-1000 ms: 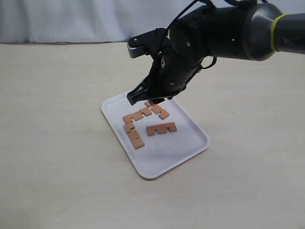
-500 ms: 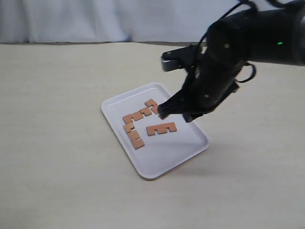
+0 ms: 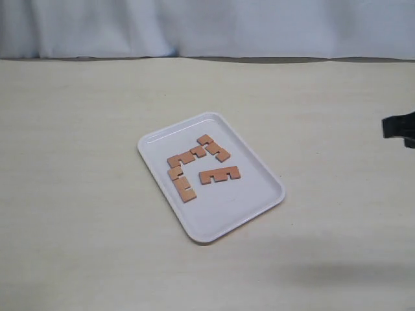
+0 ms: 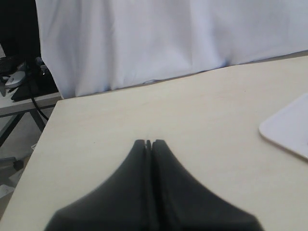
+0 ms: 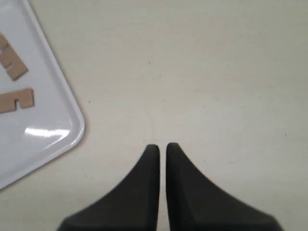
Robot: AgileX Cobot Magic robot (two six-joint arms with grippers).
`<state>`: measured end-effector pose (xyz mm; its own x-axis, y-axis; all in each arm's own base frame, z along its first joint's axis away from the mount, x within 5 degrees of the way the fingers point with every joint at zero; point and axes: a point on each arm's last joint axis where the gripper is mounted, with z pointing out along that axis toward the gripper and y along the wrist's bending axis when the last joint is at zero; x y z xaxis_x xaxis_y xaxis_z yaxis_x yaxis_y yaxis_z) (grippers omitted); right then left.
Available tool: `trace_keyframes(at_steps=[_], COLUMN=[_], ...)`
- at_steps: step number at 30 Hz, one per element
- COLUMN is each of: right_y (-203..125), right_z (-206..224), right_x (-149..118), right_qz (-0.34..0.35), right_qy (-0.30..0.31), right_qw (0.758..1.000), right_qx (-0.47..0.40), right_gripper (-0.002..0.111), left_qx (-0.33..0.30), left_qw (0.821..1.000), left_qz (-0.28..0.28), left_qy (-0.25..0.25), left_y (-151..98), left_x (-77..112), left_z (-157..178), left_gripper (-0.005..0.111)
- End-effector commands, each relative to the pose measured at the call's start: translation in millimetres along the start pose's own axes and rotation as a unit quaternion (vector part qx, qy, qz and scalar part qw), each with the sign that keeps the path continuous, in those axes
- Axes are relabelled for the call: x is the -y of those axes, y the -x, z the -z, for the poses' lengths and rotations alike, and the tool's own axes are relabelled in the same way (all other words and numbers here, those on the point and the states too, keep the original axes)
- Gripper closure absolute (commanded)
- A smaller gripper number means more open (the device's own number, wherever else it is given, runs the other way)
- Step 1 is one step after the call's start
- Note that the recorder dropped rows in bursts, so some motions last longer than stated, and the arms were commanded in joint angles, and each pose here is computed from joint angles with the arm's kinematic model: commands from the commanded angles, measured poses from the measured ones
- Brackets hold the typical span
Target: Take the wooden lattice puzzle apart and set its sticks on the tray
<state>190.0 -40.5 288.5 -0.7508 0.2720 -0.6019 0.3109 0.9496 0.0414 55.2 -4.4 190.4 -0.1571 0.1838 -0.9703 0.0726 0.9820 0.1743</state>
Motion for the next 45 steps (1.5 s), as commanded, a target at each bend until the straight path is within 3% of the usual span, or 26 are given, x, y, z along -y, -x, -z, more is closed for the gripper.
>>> trace_keyframes(at_steps=[1,9,14,28,45], right_y=[-23,-72,-92,-126,-128], right_z=[25,51,71,109,104], right_x=[10,15,16,21,20], right_qz=[-0.003,0.008,0.002,-0.002,-0.009], right_qy=[-0.005,0.012,0.027,0.040,0.047], right_qw=[0.994,0.961,0.929,0.863,0.867], right_qx=[0.107,0.275,0.370,0.504,0.495], right_gripper=[0.104,0.104,0.104,0.104,0.104], left_qx=[0.003,0.005,0.005,0.005,0.003], left_qw=[1.000,1.000,1.000,1.000,1.000], left_qz=[0.002,0.003,0.003,0.003,-0.001], left_qy=[0.003,0.004,0.004,0.004,0.004], left_y=[0,1,1,1,0], left_x=[-0.4,-0.5,-0.5,-0.5,-0.5], left_z=[0,0,0,0,0], left_gripper=[0.107,0.107,0.107,0.107,0.107])
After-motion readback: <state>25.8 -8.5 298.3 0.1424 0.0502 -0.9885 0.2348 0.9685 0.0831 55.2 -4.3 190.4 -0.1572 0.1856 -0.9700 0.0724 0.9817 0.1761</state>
